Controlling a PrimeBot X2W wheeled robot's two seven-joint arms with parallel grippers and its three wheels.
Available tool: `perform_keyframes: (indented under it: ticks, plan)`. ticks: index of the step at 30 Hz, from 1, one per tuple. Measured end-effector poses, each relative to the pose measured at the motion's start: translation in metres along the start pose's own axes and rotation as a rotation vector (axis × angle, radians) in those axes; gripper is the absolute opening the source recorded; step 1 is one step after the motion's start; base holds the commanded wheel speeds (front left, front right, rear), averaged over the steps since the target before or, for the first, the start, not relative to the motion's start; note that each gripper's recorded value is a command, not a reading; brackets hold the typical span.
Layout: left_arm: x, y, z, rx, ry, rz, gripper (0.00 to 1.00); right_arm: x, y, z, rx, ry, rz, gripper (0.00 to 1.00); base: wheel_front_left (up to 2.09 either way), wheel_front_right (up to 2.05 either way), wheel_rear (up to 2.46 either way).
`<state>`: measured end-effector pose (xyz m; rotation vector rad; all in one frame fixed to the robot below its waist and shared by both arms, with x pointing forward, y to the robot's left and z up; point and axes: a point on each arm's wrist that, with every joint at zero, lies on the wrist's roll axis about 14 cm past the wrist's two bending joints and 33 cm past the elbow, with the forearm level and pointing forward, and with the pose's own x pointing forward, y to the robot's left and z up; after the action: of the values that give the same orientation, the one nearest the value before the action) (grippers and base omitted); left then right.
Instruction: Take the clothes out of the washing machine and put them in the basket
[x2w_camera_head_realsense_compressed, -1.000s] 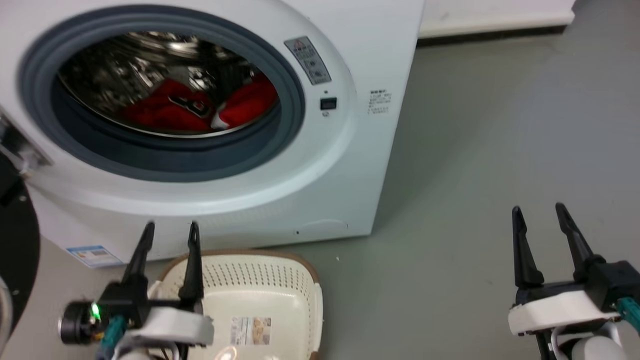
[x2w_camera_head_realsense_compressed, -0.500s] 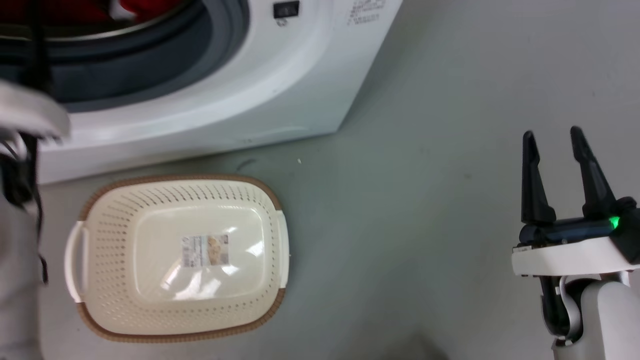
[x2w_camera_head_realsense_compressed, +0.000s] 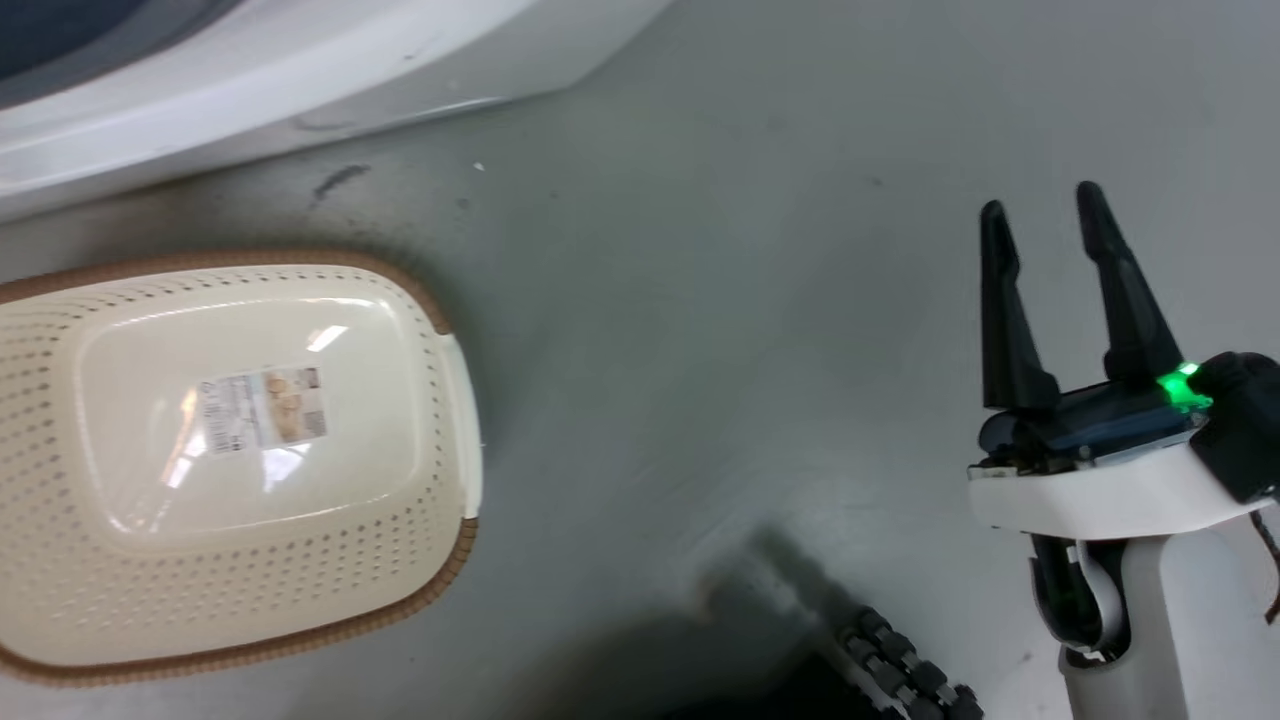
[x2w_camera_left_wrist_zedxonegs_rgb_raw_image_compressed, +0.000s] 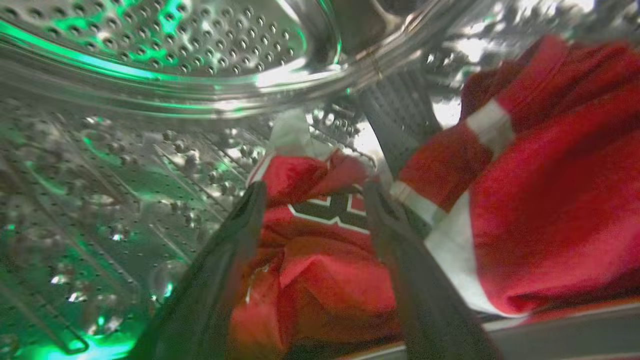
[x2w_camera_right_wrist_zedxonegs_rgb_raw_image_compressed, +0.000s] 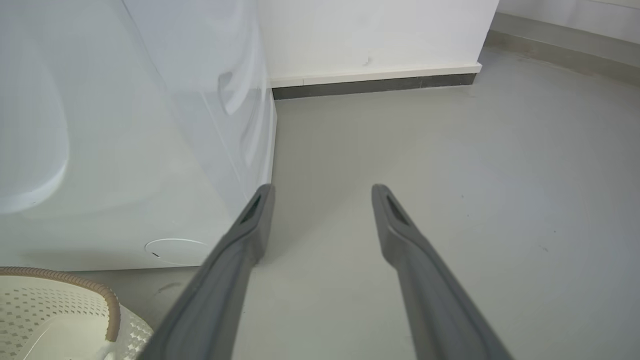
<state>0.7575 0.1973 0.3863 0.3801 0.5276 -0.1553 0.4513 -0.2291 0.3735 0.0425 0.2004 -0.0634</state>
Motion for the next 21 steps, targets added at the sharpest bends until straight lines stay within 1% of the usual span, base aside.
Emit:
perform_keyframes:
  ticks: [1, 4, 6, 11, 13, 17, 21]
  plan:
    - [0.007, 0.001, -0.009, 0.000, 0.054, 0.002, 1.00, -0.001, 0.000, -0.003, 0.002, 0.011, -0.002, 1.00, 0.00, 0.00, 0.00]
    - [0.022, 0.012, -0.023, 0.038, 0.140, 0.043, 1.00, -0.003, 0.000, -0.009, 0.011, 0.030, -0.002, 1.00, 0.00, 0.00, 0.00]
    - [0.031, 0.014, -0.035, 0.042, 0.186, 0.053, 1.00, -0.004, 0.002, -0.012, 0.017, 0.040, 0.001, 1.00, 0.00, 0.00, 0.00]
    - [0.050, 0.004, -0.069, 0.056, 0.302, 0.038, 1.00, -0.007, 0.005, -0.019, 0.028, 0.065, 0.005, 1.00, 0.00, 0.00, 0.00]
    - [0.056, 0.007, -0.077, 0.048, 0.328, 0.044, 1.00, -0.009, 0.005, -0.022, 0.027, 0.076, 0.007, 1.00, 0.00, 0.00, 0.00]
    - [0.064, 0.005, -0.092, -0.008, 0.365, 0.041, 1.00, -0.012, 0.001, -0.026, 0.020, 0.091, -0.010, 1.00, 0.00, 0.00, 0.00]
    - [0.066, 0.006, -0.097, -0.014, 0.392, 0.042, 1.00, -0.014, 0.000, -0.027, 0.019, 0.096, -0.013, 1.00, 0.00, 0.00, 0.00]
